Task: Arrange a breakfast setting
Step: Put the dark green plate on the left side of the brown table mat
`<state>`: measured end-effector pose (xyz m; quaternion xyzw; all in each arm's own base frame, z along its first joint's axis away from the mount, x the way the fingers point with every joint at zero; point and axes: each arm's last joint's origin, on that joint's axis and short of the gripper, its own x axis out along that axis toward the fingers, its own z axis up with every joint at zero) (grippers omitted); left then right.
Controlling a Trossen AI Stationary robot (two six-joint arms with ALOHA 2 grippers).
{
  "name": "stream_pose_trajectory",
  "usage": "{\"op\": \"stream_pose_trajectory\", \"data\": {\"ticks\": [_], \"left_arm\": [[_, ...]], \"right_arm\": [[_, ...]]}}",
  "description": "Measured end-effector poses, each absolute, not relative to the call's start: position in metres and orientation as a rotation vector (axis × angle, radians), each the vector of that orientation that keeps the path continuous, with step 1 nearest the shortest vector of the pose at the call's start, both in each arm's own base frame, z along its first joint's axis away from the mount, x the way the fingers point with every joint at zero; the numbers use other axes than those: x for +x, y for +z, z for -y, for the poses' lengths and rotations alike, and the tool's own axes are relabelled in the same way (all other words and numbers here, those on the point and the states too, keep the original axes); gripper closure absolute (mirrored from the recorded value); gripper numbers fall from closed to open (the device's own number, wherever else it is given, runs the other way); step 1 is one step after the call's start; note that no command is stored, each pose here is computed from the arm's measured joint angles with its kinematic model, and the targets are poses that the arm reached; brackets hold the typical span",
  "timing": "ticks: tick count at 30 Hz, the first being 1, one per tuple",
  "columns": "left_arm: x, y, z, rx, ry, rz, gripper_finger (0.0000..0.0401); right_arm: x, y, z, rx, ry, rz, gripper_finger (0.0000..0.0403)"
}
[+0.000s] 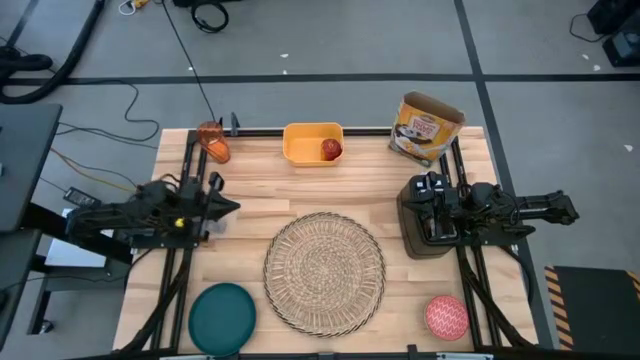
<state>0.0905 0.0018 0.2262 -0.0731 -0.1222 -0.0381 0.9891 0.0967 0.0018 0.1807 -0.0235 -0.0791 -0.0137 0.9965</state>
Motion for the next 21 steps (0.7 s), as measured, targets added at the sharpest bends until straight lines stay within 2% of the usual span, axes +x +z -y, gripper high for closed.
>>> {"op": "stream_pose_trajectory", "data": {"ticks": [5,10,12,21], "left_arm": [[0.097,0.266,0.008,-0.192,-0.176,0.17,0.0394],[0.118,0.285,0.039,-0.299,-0.447,0.102,0.0394],[0.125,0.289,0.056,-0.322,-0.498,0.077,0.0394],[0.149,0.289,0.127,-0.314,-0.285,-0.093,0.0394]], "right_arm": [[0.097,0.181,-0.002,-0.047,-0.027,0.158,0.0386],[0.097,0.181,-0.002,-0.047,-0.027,0.158,0.0386],[0.097,0.181,-0.002,-0.047,-0.027,0.158,0.0386],[0.097,0.181,-0.002,-0.047,-0.027,0.158,0.0386]]}}
